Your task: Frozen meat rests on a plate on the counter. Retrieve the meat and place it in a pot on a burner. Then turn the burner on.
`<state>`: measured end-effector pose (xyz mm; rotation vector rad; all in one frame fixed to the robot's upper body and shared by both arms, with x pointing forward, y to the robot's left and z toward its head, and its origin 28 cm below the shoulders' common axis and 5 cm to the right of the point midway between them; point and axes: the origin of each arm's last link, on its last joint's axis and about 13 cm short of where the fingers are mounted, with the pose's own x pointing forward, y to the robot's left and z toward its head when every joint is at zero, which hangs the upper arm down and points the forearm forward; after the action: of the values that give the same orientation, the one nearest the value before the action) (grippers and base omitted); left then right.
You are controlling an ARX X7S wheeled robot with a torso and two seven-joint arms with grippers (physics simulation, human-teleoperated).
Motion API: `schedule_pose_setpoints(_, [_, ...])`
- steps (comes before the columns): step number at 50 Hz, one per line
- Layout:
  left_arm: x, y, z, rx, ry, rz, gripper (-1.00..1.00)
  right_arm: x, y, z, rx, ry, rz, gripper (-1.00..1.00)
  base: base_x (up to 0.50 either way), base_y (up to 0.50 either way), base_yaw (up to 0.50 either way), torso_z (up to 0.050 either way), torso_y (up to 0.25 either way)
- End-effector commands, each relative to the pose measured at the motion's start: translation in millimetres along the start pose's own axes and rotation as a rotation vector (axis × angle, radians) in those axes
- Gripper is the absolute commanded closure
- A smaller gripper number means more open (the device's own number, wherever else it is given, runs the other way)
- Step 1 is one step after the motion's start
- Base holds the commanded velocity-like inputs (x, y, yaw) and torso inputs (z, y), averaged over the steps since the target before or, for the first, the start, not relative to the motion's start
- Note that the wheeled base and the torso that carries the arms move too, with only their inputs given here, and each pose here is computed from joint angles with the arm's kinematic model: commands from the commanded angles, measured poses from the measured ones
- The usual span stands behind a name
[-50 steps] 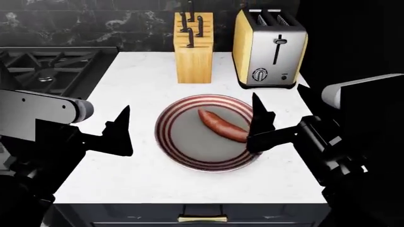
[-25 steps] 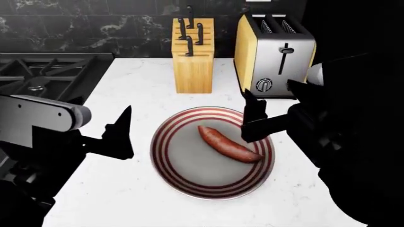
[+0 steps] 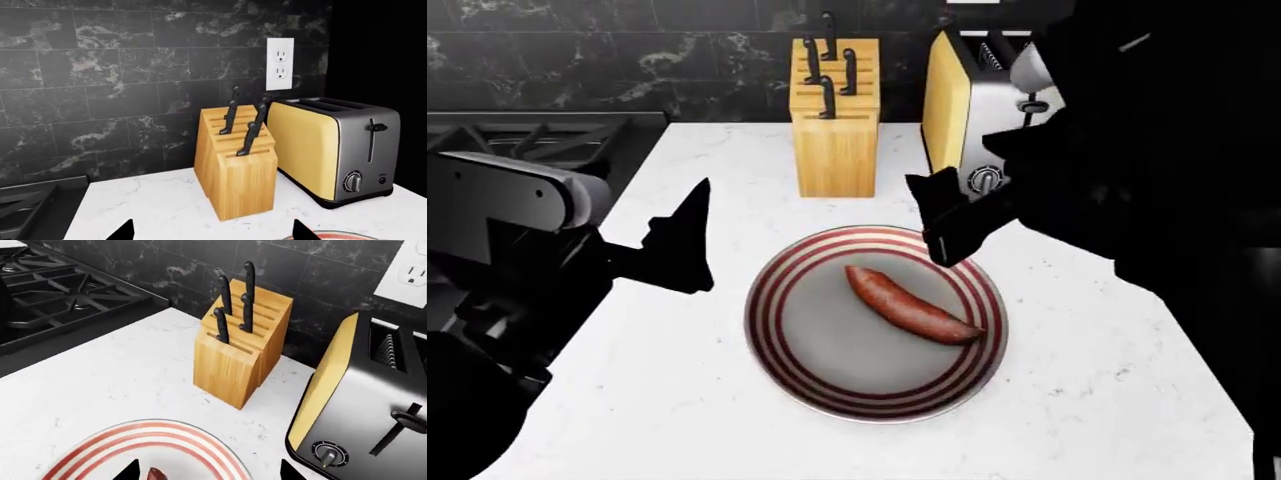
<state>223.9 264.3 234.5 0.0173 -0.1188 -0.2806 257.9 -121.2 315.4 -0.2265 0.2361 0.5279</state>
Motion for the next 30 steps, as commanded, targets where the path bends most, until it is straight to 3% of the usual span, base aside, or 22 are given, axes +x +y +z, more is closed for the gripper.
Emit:
schedule_pose_setpoints(1, [21.4, 8.5, 1.9, 0.005, -0.029, 0.015, -1.0, 14.1, -17.5, 21.7, -0.081, 0.119, 0.088, -1.0, 0.0, 0.0, 0.0, 0.0, 0.0])
schedule_pose_setpoints(11, [27.5, 13.5, -1.5, -0.006, -0.034, 0.038, -1.0, 15.3, -20.2, 28.1, -0.144, 0.202, 0.184, -1.0, 0.0, 0.0, 0.0, 0.0, 0.0])
schedule_pose_setpoints(30, [26.7, 13.9, -6.5, -0.005, -0.035, 0.029, -1.0, 36.9, -25.5, 27.3, -0.165, 0.341, 0.276, -1.0, 0.0, 0.0, 0.0, 0.0, 0.0])
